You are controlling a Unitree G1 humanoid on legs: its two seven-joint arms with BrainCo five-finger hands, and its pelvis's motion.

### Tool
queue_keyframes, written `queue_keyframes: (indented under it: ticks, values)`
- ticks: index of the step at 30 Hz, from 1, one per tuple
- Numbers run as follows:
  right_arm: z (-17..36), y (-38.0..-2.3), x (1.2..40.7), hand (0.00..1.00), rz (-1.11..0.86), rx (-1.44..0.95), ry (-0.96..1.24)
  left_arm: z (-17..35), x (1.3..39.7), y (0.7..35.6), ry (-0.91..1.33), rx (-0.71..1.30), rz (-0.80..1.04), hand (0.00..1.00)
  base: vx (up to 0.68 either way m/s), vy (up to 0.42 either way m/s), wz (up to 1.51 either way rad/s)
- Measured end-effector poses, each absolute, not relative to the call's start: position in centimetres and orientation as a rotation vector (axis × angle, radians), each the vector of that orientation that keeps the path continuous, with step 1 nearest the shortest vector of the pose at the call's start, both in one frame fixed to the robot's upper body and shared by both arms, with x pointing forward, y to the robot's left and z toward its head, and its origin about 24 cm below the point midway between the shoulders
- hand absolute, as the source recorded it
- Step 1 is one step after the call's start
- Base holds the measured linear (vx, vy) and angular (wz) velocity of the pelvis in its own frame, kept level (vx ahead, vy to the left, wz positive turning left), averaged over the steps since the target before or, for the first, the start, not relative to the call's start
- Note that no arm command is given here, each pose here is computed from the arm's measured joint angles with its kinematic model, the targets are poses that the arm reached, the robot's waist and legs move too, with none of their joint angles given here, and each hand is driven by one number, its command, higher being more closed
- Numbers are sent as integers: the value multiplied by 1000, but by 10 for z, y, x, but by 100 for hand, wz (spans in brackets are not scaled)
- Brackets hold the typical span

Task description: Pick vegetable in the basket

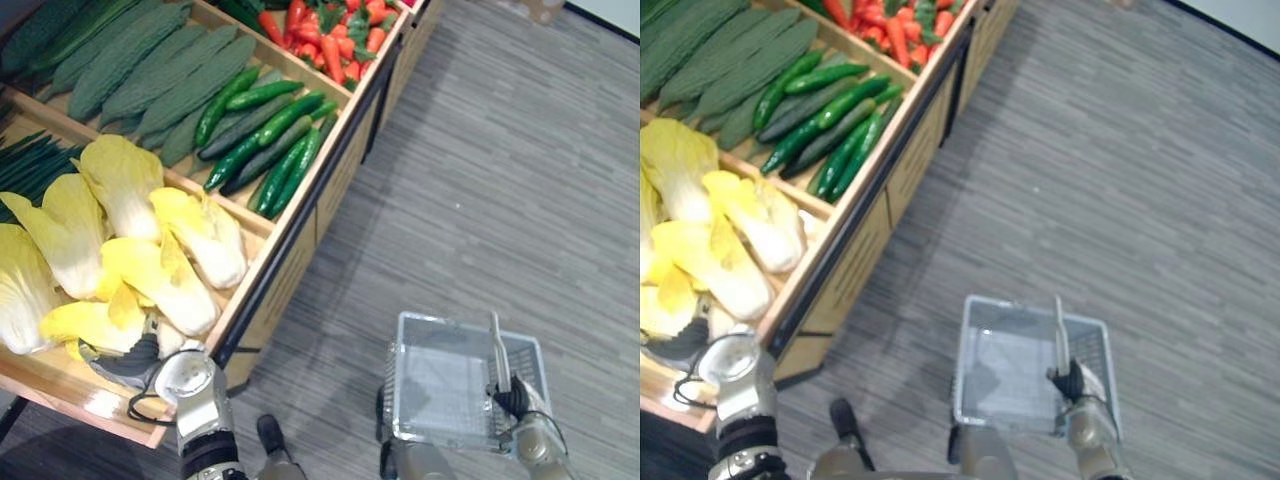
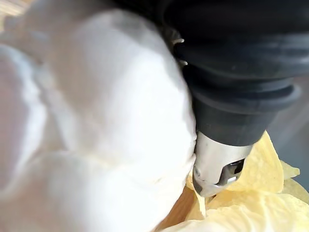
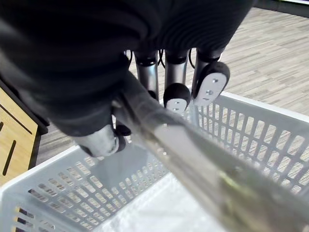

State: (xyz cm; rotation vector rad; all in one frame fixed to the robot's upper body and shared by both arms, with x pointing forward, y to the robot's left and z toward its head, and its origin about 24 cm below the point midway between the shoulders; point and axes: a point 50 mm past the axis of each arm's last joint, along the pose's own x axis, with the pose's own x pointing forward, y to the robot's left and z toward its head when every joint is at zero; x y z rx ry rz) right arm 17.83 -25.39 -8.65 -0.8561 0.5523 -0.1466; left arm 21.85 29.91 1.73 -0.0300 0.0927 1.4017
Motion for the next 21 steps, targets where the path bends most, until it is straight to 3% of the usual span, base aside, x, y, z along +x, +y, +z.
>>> queue_keyframes:
  ticks: [21]
  values:
    - [-86,-258,177,100,-113,-899,545,9,217,304,117,-112,1356,100,1,-9,3]
